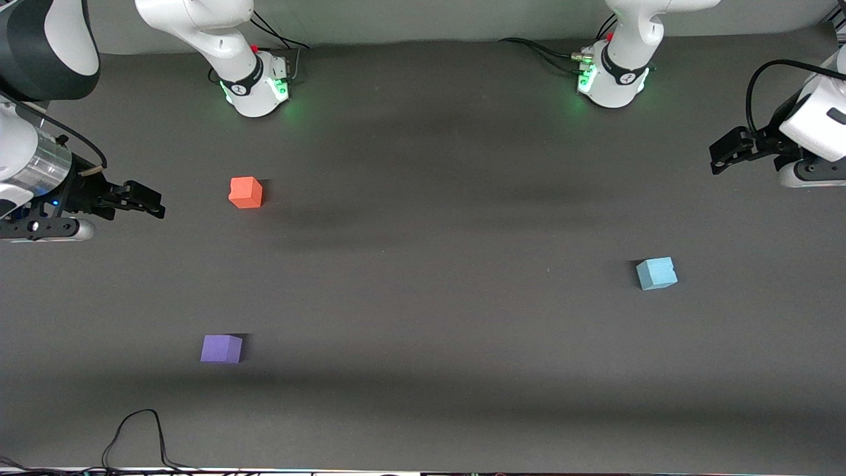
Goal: Place blue block between orange and purple blocks
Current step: 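Move the left gripper toward the light blue block, then lower the left gripper and grasp the light blue block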
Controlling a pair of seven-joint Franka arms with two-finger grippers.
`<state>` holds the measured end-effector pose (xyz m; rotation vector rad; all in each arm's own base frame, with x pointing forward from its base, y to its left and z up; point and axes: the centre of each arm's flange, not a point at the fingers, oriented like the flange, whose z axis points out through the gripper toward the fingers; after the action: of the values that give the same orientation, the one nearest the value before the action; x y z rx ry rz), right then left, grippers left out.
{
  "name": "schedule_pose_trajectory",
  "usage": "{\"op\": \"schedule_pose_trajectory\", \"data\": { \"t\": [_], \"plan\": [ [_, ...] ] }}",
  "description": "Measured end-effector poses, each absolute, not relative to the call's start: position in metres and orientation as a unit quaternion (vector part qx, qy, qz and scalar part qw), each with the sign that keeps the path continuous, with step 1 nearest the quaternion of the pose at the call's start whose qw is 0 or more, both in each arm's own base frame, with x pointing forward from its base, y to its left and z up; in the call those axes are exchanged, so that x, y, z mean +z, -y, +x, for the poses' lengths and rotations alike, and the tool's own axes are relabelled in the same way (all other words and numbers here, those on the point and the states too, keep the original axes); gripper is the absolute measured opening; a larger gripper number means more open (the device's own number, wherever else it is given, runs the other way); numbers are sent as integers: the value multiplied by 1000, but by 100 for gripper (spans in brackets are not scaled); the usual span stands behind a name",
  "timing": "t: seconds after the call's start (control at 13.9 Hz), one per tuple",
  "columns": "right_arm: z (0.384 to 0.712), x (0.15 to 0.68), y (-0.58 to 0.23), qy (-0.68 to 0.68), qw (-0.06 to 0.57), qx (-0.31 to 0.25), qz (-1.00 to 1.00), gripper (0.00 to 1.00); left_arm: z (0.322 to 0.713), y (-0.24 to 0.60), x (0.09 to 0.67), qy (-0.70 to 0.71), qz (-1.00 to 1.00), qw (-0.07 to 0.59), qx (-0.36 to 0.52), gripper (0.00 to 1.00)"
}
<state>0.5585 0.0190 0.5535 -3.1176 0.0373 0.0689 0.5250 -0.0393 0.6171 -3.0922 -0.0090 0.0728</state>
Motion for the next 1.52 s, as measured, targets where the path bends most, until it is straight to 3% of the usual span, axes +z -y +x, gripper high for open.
{"op": "schedule_pose_trajectory", "data": {
  "t": [0.87, 1.52],
  "plan": [
    [558, 553, -19, -12, 11, 22, -1000, 100, 531, 36, 590, 6, -997, 27, 77, 100],
    [560, 550, -19, -12, 11, 21, -1000, 100, 562, 4, 400, 25, -995, 22, 96, 100]
  ]
}}
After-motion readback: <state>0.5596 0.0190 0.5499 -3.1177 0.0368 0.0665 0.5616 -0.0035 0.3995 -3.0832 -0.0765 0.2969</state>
